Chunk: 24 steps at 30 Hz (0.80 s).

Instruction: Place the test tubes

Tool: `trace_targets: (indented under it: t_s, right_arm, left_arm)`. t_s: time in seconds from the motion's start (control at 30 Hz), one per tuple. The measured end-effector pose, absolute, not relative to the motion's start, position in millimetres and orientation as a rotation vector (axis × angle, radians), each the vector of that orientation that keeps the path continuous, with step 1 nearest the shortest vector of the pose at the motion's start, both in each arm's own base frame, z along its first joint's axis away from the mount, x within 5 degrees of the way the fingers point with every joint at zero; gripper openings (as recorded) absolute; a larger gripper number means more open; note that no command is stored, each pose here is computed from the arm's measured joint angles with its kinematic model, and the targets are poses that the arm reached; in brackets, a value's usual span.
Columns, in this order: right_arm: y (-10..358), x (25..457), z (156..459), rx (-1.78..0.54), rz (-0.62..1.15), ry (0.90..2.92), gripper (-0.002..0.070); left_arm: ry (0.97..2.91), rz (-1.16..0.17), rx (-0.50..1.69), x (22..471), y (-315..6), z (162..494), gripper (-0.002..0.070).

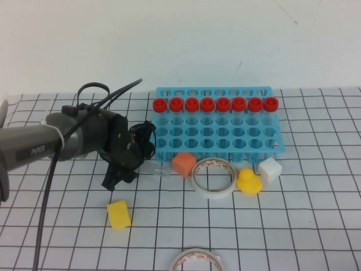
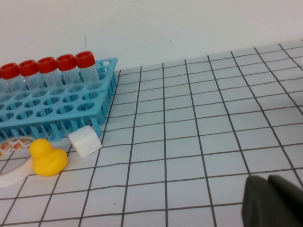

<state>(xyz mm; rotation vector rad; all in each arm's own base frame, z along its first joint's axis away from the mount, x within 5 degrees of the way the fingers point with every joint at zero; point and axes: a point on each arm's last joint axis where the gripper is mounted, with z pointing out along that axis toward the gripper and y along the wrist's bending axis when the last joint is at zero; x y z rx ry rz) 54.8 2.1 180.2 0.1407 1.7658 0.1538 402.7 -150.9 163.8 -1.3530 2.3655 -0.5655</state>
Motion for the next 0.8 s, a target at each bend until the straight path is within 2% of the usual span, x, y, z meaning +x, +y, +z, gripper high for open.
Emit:
trace_targets:
  t_s: [0.23, 0.4, 0.53, 0.7, 0.8]
  right_arm:
    - [2, 55, 180, 0.141, 0.154, 1.766, -0.0001]
    - [2, 55, 180, 0.139, 0.153, 1.764, -0.0001]
    - [2, 55, 180, 0.139, 0.153, 1.764, -0.0001]
    - [2, 55, 180, 0.139, 0.153, 1.764, -0.0001]
    - [2, 55, 180, 0.139, 0.153, 1.764, -0.0001]
  left_arm:
    - [2.47, -0.596, -1.211, 401, -154, 162, 0.0218]
    - [2.537, -0.624, -1.134, 399, -158, 162, 0.0218]
    - [2.635, -0.642, -0.985, 398, -164, 166, 0.0218]
    - [2.818, -0.572, -0.591, 400, -170, 182, 0.0218]
    - [2.917, -0.454, -0.244, 400, -169, 199, 0.0218]
